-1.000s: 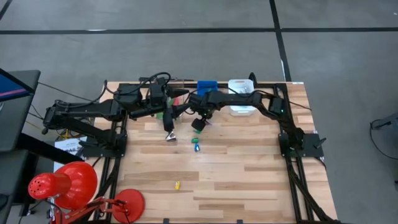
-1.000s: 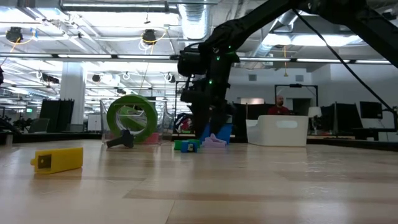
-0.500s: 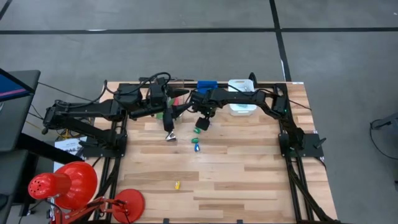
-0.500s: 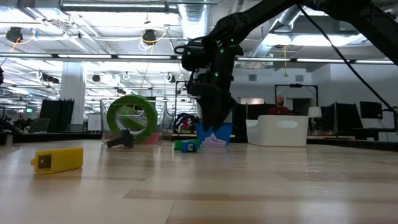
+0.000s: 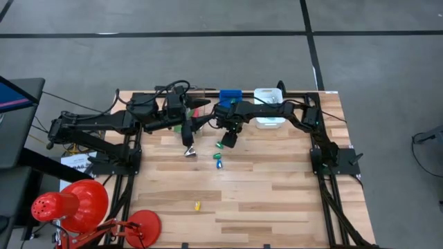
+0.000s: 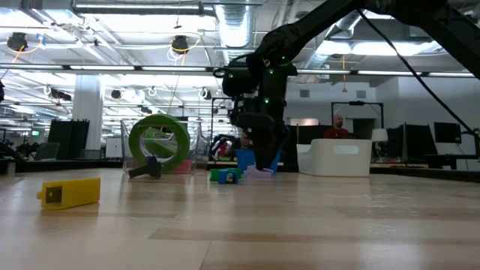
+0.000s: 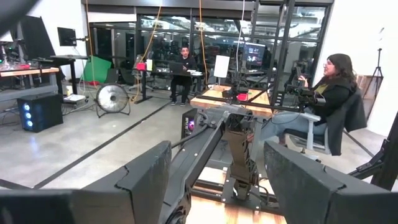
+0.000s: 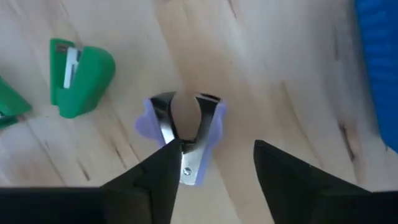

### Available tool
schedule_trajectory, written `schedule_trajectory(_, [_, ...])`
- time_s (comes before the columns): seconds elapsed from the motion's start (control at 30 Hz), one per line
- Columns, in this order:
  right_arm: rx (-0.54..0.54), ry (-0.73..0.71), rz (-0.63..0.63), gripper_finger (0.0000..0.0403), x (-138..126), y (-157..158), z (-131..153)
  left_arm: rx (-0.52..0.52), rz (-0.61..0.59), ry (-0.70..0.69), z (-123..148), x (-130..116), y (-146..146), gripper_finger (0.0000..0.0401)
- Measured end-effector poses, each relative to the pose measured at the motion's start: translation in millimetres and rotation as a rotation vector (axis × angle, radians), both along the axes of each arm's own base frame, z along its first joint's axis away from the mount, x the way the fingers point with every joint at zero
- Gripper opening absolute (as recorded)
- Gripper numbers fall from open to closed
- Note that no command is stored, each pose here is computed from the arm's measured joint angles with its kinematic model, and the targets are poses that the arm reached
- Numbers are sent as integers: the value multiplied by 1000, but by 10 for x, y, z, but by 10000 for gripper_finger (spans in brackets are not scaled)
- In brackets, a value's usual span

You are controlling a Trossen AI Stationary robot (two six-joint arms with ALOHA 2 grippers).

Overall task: Pick and place Stapler, Stapler remover, tape
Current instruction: Put the purple stapler remover into the white bin

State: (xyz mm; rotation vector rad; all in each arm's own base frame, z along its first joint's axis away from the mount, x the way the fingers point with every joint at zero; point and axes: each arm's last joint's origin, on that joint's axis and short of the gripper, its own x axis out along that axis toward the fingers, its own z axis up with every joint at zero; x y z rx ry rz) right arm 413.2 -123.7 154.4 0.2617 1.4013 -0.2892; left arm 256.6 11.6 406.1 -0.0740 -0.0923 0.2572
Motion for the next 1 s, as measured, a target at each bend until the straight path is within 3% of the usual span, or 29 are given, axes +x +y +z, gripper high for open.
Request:
schedule_trajectory(0.6, [0,-3,1,83,4,2,1,0,0,0,1,0,0,245])
schedule_trajectory(1.0, [3,-1,2,50,-3,9,15,0,0,0,0,0,0,245])
